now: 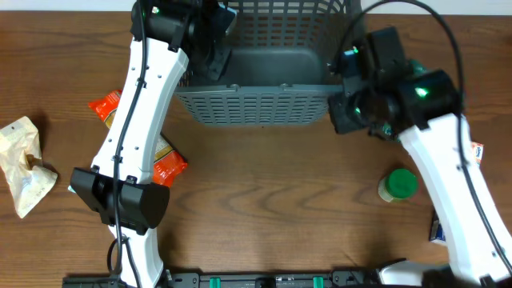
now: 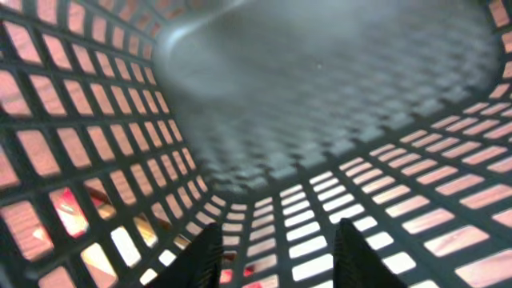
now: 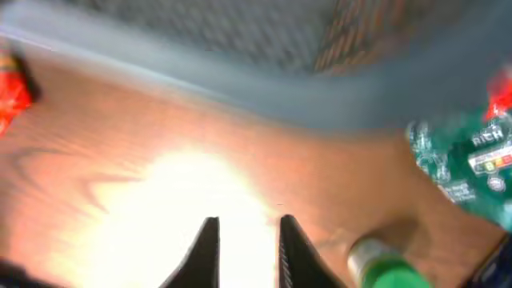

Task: Pack container
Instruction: 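Pull the grey basket toward the table centre with both grippers, then release the basket and move the right gripper to the green snack bag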

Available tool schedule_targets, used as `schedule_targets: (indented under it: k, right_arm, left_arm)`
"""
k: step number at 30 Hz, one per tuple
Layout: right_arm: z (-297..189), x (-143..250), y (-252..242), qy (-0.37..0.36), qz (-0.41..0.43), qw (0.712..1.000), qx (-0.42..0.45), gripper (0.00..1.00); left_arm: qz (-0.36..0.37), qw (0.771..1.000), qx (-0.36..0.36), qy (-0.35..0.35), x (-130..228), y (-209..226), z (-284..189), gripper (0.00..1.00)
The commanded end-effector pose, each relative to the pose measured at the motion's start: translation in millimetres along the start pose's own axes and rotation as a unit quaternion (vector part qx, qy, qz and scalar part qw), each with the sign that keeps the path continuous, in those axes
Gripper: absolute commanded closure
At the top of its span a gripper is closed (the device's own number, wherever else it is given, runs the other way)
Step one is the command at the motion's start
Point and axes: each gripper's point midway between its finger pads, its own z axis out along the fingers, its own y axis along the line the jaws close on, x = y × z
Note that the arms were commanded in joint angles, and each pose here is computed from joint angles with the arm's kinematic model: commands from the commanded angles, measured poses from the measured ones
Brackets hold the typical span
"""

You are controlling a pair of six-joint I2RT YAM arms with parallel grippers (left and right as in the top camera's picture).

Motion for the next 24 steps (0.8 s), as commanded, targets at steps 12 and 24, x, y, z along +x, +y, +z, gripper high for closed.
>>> schedule_targets:
  k: [12,24]
  right_arm:
    - [-95.3,50.8,-92.3,-0.105,0.331,0.917,0.194,0.01]
    - [-87.0,94.5,-201.0,-0.035,0.487,0.843,0.226,0.01]
  left_arm:
    - [-0.088,0.984,-0.125,-0.088,56.2,32.9,-154.0,0.01]
    - [-0.334,0.922,-0.19,-0.047,125.2,112.9,-173.1,0.01]
